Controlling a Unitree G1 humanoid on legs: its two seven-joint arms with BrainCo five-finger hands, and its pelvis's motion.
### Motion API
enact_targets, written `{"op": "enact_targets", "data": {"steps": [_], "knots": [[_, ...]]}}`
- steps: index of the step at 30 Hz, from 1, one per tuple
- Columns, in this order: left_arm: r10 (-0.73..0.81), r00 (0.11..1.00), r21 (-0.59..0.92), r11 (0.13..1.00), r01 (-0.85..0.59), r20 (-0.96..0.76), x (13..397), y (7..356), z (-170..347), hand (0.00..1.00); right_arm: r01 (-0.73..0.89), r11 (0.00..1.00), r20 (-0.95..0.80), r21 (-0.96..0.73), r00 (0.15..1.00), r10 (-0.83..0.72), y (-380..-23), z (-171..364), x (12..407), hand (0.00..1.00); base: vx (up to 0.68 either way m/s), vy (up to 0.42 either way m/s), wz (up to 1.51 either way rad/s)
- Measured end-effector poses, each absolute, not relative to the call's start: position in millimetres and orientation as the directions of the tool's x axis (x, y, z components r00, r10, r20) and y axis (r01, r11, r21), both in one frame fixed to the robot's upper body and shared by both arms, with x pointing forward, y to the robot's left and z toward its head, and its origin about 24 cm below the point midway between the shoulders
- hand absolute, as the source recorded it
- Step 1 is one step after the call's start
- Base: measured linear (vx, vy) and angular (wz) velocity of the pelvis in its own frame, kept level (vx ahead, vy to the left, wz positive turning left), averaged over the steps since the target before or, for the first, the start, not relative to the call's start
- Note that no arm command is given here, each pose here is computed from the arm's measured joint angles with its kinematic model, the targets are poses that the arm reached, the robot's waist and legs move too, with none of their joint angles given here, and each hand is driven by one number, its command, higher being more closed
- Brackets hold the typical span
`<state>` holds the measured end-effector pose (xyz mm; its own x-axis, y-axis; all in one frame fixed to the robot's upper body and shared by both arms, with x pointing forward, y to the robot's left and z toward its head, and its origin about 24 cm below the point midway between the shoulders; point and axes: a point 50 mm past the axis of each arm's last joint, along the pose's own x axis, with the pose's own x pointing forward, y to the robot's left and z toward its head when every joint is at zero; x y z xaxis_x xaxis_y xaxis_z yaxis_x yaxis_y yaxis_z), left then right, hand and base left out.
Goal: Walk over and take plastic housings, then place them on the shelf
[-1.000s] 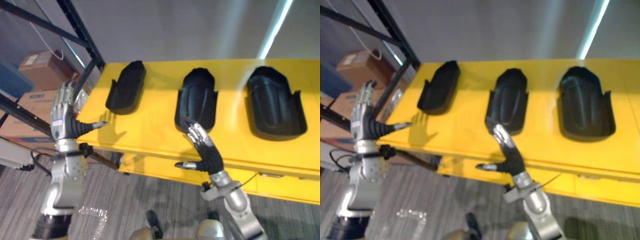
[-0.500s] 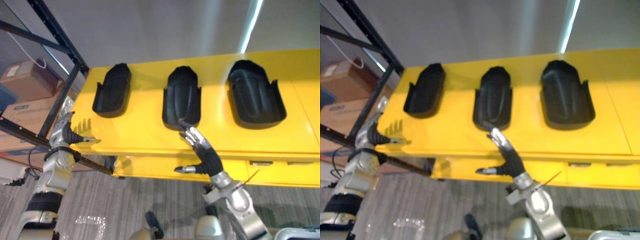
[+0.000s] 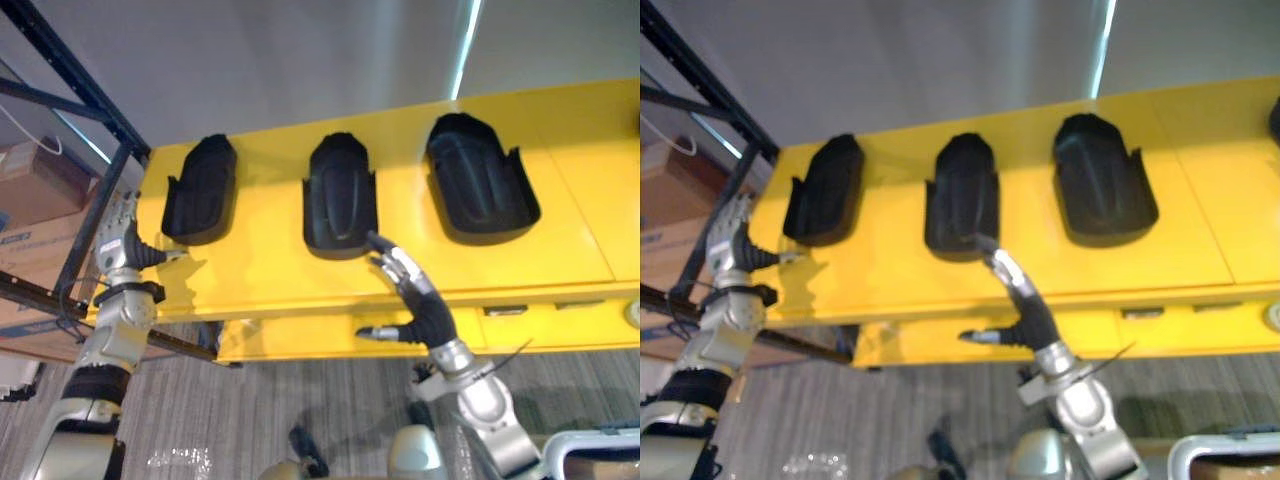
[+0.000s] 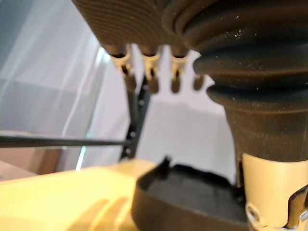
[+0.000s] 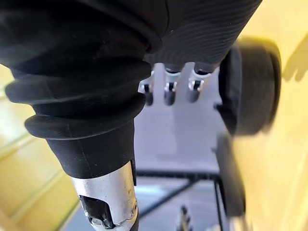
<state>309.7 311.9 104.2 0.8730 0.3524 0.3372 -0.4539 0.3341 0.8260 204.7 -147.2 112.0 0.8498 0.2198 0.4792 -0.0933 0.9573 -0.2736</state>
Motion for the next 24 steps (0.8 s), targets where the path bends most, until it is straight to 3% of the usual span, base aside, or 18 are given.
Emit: {"op": "enact_targets", "data": {"steps": [2,3,4,5,7,10,13,18,24], "knots": [[0.358,0.875,0.834,0.327,-0.445,0.326,307.5,315.0,101.4,0.00,0.133,0.947,0.511,-0.293,0.859,0.037,-174.8,112.2,202.9,0.00,0.01,0.006,-0.18],[0.363,0.876,0.847,0.306,-0.434,0.318,302.3,322.0,99.9,0.00,0.362,0.878,0.542,-0.314,0.827,-0.147,-207.3,110.2,200.0,0.00,0.02,0.004,-0.29],[0.371,0.875,0.851,0.301,-0.431,0.312,299.4,325.1,98.1,0.00,0.491,0.810,0.558,-0.322,0.789,-0.257,-230.1,108.7,194.8,0.00,0.03,0.003,-0.30],[0.374,0.875,0.853,0.300,-0.428,0.307,298.2,325.9,96.7,0.00,0.564,0.760,0.562,-0.323,0.760,-0.326,-245.3,106.7,190.0,0.00,0.05,0.003,-0.20],[0.385,0.877,0.859,0.302,-0.413,0.286,292.8,329.6,91.2,0.00,0.756,0.570,0.554,-0.322,0.638,-0.534,-294.8,97.2,166.5,0.00,0.09,-0.005,-0.16],[0.383,0.891,0.863,0.332,-0.381,0.245,291.8,329.0,88.4,0.00,0.815,0.473,0.481,-0.334,0.579,-0.658,-326.5,79.4,141.5,0.00,0.06,-0.016,-0.14],[0.361,0.906,0.867,0.354,-0.352,0.220,294.4,326.0,96.1,0.00,0.797,0.460,0.295,-0.391,0.582,-0.758,-343.5,39.6,112.5,0.00,0.04,-0.021,-0.21],[0.322,0.927,0.870,0.383,-0.311,0.190,297.1,321.9,108.1,0.00,0.633,0.631,-0.147,-0.450,0.644,-0.751,-341.0,-32.2,75.4,0.00,0.00,-0.006,0.02],[0.297,0.949,0.922,0.328,-0.204,0.104,297.7,330.2,113.6,0.00,0.551,0.728,-0.383,-0.407,0.621,-0.684,-329.2,-66.0,61.7,0.00,-0.03,-0.020,0.16]]}}
